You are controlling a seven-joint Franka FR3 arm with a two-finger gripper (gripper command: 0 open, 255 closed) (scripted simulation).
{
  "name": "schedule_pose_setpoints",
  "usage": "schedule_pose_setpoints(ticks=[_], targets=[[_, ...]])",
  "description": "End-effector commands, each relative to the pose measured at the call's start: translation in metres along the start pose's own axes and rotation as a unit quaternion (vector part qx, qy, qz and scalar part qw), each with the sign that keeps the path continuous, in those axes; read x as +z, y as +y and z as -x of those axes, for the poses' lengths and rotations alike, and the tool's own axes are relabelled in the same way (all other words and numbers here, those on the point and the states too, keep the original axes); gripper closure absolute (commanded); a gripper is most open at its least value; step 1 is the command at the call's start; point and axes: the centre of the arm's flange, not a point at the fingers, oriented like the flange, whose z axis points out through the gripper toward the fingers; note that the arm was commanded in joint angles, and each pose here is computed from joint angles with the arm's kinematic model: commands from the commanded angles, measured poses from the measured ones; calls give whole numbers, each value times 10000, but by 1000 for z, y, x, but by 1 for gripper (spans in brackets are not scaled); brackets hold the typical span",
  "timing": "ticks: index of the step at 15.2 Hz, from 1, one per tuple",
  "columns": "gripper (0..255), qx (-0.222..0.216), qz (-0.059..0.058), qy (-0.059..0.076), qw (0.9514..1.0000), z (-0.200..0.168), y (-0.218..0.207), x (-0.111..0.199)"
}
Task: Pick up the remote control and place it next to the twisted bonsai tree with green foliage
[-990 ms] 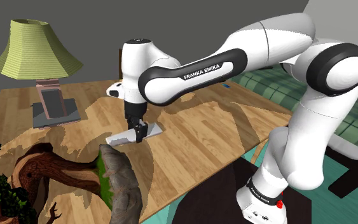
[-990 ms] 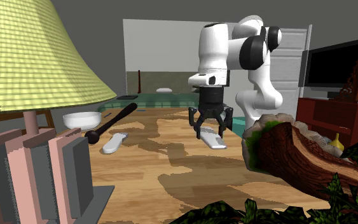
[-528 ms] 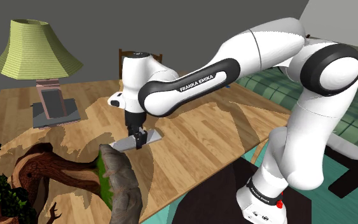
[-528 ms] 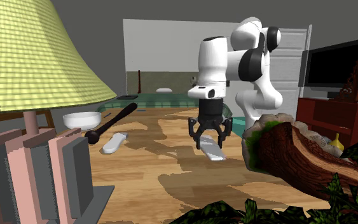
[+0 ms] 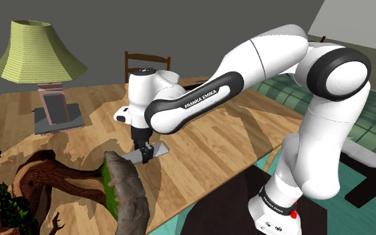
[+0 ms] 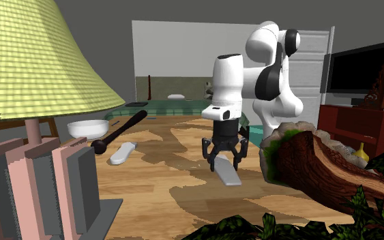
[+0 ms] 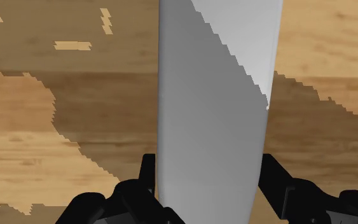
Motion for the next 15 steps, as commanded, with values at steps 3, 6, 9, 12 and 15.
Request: schedule_pose_setpoints(ticks=[3,6,9,12,15], targets=[[255,0,3,3,10000,0,0,1],[255,0,3,3,10000,0,0,1],[0,0,3,3,10000,0,0,1],[0,0,3,3,10000,0,0,1],[0,0,3,3,10000,0,0,-38]])
